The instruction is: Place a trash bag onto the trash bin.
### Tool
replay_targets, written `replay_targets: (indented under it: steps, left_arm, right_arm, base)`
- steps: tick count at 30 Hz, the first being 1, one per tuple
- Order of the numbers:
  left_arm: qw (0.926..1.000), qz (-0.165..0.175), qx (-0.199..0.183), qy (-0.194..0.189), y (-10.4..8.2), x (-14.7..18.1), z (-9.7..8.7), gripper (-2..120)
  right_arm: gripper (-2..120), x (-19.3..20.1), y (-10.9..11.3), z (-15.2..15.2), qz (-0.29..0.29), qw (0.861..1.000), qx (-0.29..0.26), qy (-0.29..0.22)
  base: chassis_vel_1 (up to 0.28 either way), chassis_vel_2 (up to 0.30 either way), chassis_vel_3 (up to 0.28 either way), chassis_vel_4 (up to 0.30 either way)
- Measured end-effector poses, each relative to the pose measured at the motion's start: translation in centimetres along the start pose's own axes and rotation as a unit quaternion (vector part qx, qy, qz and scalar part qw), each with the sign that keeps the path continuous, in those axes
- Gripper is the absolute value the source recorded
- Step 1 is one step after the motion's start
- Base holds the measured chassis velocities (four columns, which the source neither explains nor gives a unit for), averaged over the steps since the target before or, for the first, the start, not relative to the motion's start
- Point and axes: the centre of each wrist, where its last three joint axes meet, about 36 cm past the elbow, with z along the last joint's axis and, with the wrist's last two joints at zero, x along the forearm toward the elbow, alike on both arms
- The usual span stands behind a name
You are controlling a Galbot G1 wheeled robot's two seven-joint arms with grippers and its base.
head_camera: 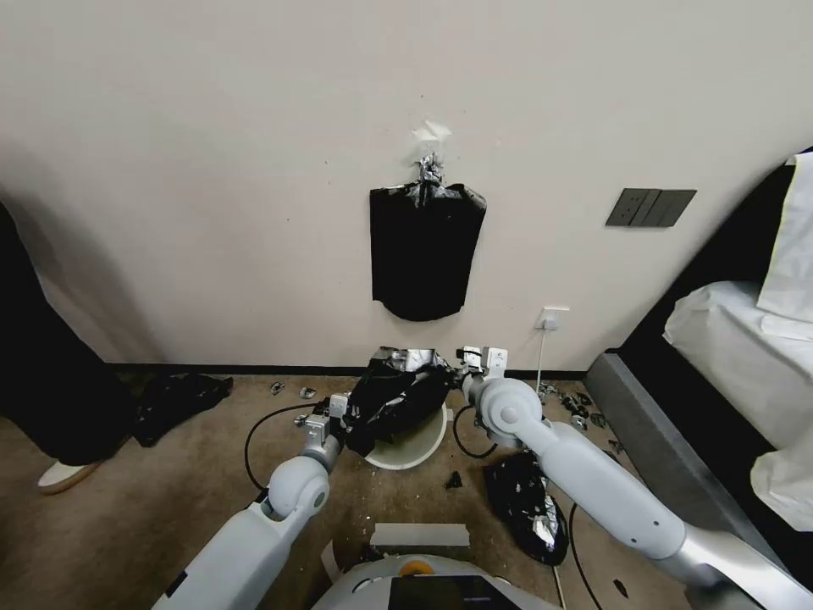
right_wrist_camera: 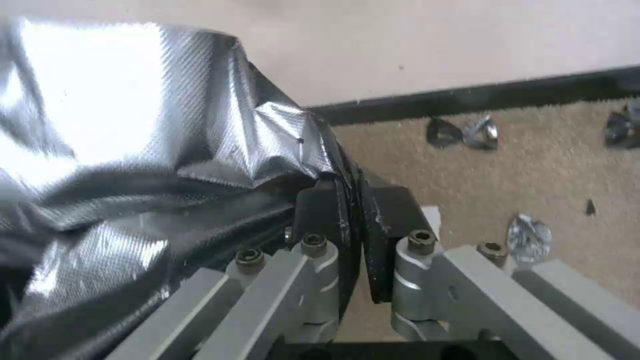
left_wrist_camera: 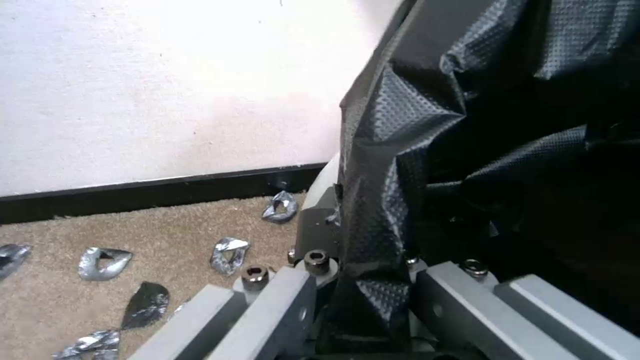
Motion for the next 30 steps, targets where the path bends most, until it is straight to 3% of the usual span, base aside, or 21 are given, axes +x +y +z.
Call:
replay_targets:
  steps: [10, 23, 30]
  left_arm:
    - [0.9977, 0.008, 0.067, -0.002, -0.8, 0.4, -1.7, 0]
    - [0.997, 0.001, 0.077, -0.006, 0.1, -0.4, -3.0, 0]
    - [0.9939, 0.005, 0.11, 0.001, 0.1, -0.6, -3.7, 0]
  right_arm:
    - [12, 0.1, -0.8, 2.0, -0.01, 0.999, -0.001, 0.033]
    - [16, 0.2, -1.6, 2.9, -0.016, 0.999, 0.019, 0.038]
    - [17, 0.3, -1.7, 5.1, -0.014, 0.998, 0.054, 0.042]
  base:
    - [0.0, 0.0, 0.0, 0.0]
    - [0.0, 0.0, 0.0, 0.0]
    - [0.0, 0.0, 0.0, 0.0]
